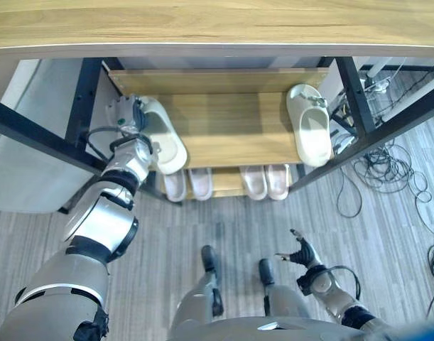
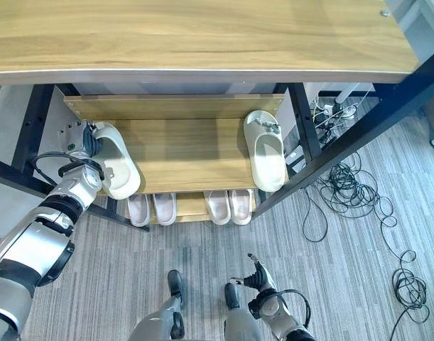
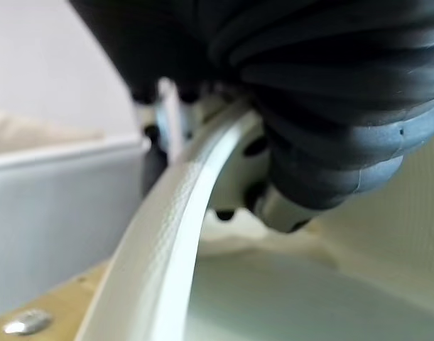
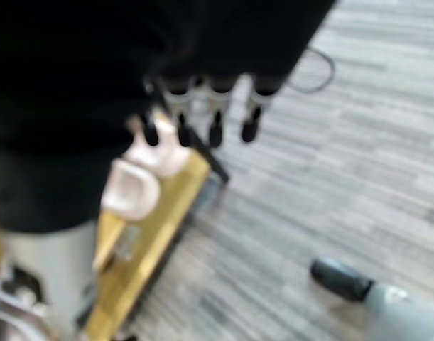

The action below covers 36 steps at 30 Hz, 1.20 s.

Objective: Arrange the slippers neatly on the shoe rack.

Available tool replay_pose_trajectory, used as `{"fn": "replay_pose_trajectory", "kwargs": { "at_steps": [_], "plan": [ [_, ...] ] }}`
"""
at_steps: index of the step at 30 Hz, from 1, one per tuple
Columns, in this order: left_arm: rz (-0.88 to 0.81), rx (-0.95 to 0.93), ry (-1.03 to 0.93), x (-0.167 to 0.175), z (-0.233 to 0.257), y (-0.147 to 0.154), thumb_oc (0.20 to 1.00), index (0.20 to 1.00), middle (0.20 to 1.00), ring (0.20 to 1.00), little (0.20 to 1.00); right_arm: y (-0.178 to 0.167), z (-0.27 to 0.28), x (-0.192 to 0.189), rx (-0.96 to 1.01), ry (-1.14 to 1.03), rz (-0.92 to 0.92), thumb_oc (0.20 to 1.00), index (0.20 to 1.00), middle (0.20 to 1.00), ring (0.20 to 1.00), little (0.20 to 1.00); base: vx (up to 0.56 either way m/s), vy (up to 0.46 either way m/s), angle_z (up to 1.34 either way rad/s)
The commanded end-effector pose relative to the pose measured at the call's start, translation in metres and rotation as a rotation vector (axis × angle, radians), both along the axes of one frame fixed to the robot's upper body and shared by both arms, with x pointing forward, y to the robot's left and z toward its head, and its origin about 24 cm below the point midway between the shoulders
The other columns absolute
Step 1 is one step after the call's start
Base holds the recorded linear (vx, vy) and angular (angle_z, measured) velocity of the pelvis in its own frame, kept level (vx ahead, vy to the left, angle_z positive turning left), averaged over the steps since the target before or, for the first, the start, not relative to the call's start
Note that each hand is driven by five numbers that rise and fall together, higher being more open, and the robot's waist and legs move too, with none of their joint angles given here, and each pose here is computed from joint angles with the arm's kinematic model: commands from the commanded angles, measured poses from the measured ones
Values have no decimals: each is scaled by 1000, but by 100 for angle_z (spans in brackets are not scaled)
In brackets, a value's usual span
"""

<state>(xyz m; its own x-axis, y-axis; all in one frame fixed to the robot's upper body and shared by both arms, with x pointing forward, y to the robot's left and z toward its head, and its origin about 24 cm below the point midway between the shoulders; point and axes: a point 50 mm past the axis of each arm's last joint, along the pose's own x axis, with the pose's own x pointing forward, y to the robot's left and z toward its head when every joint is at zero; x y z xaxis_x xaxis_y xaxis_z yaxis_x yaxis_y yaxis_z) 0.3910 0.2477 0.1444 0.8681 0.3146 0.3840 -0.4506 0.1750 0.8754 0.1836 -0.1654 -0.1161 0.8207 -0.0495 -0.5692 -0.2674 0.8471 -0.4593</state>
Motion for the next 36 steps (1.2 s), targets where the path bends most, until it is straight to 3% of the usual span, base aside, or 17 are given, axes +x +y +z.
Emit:
{"fn": "replay_pose_trajectory", "kwargs": {
  "at_steps": [1,9,14,24,29,36],
  "plan": [
    [-34,70,-192,-2,21,-9,200,200,200,200,200,-1,0,-8,47,-25,-57,1000,1000,1000,1000,1000,-14,-35,1],
    [-265,88,-327,-15,22,-63,200,200,200,200,200,-5,-2,-12,43,-13,-89,1000,1000,1000,1000,1000,-5,-35,4],
    [-348,95,-297,-16,12,-92,200,200,200,200,200,-12,-4,-11,13,2,-115,1000,1000,1000,1000,1000,8,-15,-1],
    [-445,135,-445,3,88,-151,200,200,200,200,200,-23,-3,-8,-31,5,-105,1000,1000,1000,1000,1000,5,13,-6],
    [-452,140,-504,9,133,-168,200,200,200,200,200,-25,0,-1,-34,-11,-93,1000,1000,1000,1000,1000,-6,23,-8],
    [-439,83,-482,13,139,-172,200,200,200,200,200,-23,2,2,-19,-24,-91,1000,1000,1000,1000,1000,14,7,-7]
  ]
}}
